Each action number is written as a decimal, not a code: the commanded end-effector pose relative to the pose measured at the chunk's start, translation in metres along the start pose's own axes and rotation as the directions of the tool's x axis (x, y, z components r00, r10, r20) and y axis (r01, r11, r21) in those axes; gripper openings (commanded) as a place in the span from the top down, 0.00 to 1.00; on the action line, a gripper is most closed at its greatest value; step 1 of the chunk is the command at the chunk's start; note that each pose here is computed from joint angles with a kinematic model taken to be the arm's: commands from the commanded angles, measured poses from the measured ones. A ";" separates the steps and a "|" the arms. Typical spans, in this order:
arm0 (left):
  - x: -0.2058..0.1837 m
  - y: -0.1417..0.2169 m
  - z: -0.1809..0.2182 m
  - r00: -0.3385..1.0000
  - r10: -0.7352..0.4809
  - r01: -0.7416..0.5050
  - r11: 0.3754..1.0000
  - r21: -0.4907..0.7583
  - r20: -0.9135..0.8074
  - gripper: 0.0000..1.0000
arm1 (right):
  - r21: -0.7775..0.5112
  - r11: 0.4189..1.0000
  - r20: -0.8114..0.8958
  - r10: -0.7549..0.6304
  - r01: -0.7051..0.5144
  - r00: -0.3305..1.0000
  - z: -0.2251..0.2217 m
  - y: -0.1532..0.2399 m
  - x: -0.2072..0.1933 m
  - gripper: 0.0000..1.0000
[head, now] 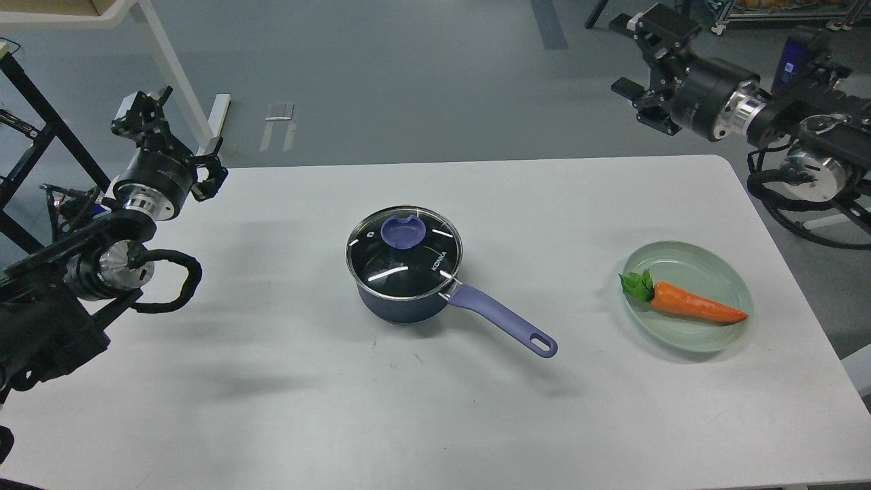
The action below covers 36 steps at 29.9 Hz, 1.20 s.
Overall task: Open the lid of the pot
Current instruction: 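Raise the right arm up and away from the plate, then reach the right gripper down to the saucepan's lavender handle and grasp it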
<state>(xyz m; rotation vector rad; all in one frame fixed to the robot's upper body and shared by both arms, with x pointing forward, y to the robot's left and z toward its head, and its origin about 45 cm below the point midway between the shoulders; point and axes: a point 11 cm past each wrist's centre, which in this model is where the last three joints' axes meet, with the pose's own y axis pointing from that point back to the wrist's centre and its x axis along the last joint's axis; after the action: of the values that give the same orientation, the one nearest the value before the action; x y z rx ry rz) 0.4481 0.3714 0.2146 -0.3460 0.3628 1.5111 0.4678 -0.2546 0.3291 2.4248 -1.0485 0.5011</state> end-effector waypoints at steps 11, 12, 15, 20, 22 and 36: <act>-0.001 -0.001 0.003 1.000 -0.008 0.008 1.000 0.000 0.011 0.01 | -0.305 0.805 -0.623 -0.573 0.509 0.532 -0.017 -0.021 -0.147 0.04; -0.001 -0.001 0.003 1.000 -0.008 0.008 1.000 0.000 0.011 0.01 | -0.324 0.786 -0.637 -0.593 0.526 0.493 -0.014 -0.021 -0.154 0.05; -0.001 -0.001 0.004 1.000 -0.011 0.011 1.000 -0.001 0.010 0.01 | -0.357 0.742 -0.639 -0.637 0.568 0.430 -0.007 -0.018 -0.174 0.06; -0.006 -0.004 0.007 0.999 -0.026 0.026 1.000 -0.006 0.026 0.01 | -0.408 0.674 -0.631 -0.696 0.617 0.343 0.006 -0.015 -0.201 0.13; -0.007 -0.005 0.009 0.999 -0.030 0.030 1.000 -0.009 0.028 0.01 | -0.415 0.663 -0.628 -0.704 0.622 0.331 0.009 -0.014 -0.205 0.16; -0.010 -0.008 0.013 0.999 -0.036 0.037 0.999 -0.017 0.029 0.01 | -0.449 0.637 -0.606 -0.733 0.627 0.310 0.025 -0.012 -0.222 0.34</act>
<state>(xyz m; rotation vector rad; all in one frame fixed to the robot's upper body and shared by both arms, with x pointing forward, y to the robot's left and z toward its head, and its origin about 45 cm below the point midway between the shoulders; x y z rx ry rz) 0.4550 0.3671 0.2287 -0.3417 0.3233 1.4817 0.3396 -0.1313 0.2008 1.9098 0.3459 0.9537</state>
